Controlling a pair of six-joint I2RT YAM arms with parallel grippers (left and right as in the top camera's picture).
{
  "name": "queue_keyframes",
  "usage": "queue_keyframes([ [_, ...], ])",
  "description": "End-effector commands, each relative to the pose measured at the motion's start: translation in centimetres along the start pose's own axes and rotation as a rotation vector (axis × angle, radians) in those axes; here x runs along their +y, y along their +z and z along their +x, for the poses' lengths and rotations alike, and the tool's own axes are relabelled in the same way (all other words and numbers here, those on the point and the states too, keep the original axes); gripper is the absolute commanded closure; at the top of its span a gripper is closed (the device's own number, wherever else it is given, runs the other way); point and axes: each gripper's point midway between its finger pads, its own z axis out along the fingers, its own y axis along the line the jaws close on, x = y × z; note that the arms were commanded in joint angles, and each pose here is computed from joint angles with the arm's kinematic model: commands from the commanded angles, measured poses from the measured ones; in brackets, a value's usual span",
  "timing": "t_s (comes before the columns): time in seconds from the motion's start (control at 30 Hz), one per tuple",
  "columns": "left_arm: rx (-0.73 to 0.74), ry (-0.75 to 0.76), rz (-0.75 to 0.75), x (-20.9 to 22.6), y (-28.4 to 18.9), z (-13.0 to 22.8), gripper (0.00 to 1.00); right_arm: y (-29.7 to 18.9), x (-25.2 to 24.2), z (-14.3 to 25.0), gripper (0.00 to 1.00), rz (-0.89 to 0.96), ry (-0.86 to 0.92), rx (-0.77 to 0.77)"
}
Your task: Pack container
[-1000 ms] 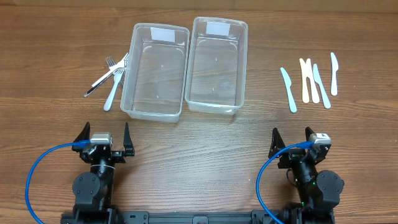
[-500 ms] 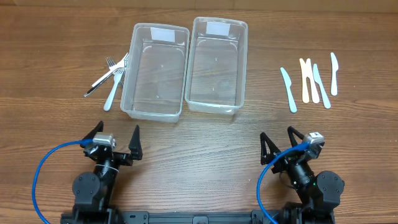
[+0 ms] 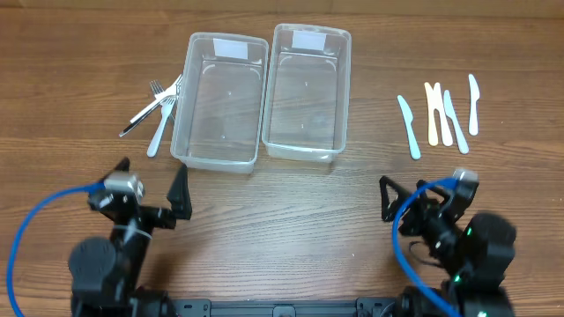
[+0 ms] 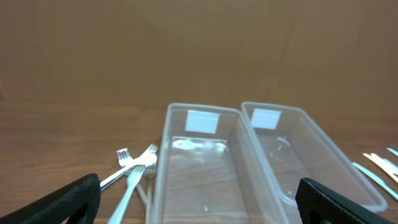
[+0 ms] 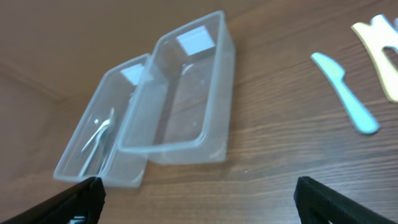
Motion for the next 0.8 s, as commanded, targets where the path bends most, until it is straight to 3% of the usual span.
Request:
queue_keyframes([
  [0.0, 0.085, -0.012, -0.066, 0.9, 2.1, -1.9, 0.00, 0.3, -0.6, -3.8, 0.00, 0.117, -0.023, 0.020],
  [0.13, 0.259, -0.029, -0.092, 1.2, 5.4, -2.7, 0.00, 1.4, -2.4, -6.3, 0.00, 0.265, 0.006, 0.081],
  [0.33, 0.488, -0.055, -0.113, 1.3, 9.5, -3.9, 0.00, 3.7, -2.2, -6.4, 0.00, 0.252, 0.061, 0.241],
  [0.47, 0.561, -0.068, -0.128, 1.5, 11.3, -4.6, 0.00, 4.9, -3.8, -4.7, 0.00, 0.297, 0.085, 0.339],
  [0.57, 0.598, -0.108, -0.053, 0.2, 12.3, -3.9, 0.00, 5.9, -4.7, -3.4, 0.00, 0.316, 0.116, 0.408],
  [0.67, 0.628, -0.064, -0.047, 0.5, 12.7, -3.0, 0.00, 6.6, -5.7, -1.8, 0.00, 0.342, 0.146, 0.487],
  [0.77, 0.642, -0.041, -0.202, 4.0, 13.2, -2.3, 0.00, 7.1, -6.3, -0.9, 0.00, 0.358, 0.163, 0.533],
])
